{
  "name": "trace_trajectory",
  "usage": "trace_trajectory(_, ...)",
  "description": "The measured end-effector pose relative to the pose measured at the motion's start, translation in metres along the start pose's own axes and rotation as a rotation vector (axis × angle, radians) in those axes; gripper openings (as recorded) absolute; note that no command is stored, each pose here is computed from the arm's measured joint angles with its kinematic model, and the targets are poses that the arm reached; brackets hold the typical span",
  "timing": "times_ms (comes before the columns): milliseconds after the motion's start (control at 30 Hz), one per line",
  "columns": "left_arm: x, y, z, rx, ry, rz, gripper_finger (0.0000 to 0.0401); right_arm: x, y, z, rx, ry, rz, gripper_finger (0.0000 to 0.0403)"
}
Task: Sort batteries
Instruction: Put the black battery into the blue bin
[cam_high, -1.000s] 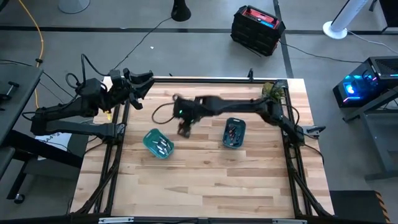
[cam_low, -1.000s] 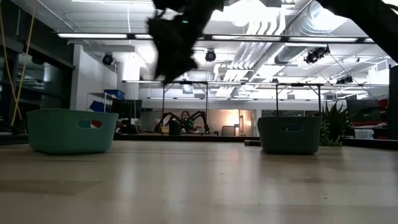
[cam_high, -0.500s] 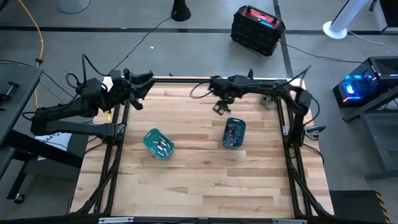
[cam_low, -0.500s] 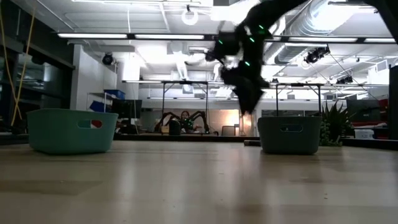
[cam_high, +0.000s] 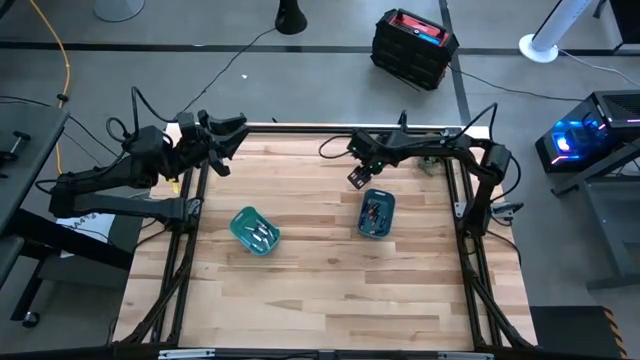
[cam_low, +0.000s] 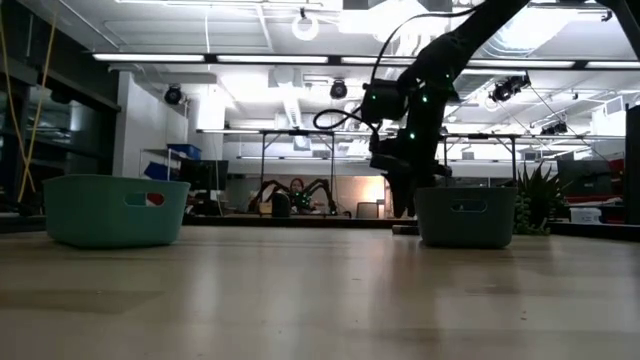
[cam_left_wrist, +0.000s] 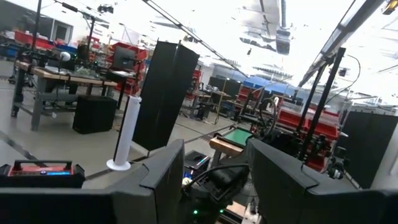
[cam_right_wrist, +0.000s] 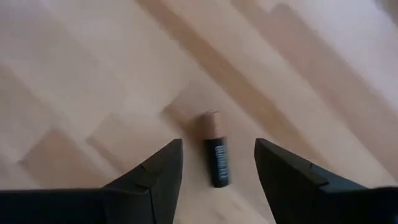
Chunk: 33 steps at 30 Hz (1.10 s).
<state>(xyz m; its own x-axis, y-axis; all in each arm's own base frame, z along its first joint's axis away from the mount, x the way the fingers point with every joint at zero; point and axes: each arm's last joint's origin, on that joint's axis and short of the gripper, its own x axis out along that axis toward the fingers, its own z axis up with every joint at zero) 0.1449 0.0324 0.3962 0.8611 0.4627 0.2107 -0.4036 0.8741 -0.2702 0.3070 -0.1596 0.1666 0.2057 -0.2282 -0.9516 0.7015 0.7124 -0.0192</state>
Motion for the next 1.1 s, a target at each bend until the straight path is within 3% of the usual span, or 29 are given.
trace_trajectory(200, 0.003, 0.0, -0.003, 0.004, 0.007, 0.027, 0.0168, 0.005, -0.001, -0.002, 0.006, -0.011, 0.034, 0.0192)
trace_trajectory(467, 0.01, -0.001, -0.008, 0.013, 0.033, 0.033, 0.0168, 0.02, 0.008, -0.027, -0.004, 0.036, 0.043, 0.0188)
trace_trajectory(567, 0.012, -0.001, -0.01, 0.015, 0.039, 0.034, 0.0168, 0.021, 0.016, -0.037, -0.007, 0.052, 0.006, 0.0153)
trace_trajectory(633, 0.012, -0.001, -0.011, 0.016, 0.043, 0.035, 0.0168, 0.017, 0.025, -0.044, -0.048, 0.059, -0.03, 0.0107)
trace_trajectory(767, 0.015, -0.001, -0.016, 0.031, 0.081, 0.045, 0.0168, 0.0, 0.042, -0.054, -0.116, 0.041, -0.024, 0.0014)
trace_trajectory(1100, 0.019, 0.001, -0.032, 0.076, 0.204, 0.074, 0.0168, -0.078, 0.043, -0.055, 0.01, -0.241, 0.012, 0.0013)
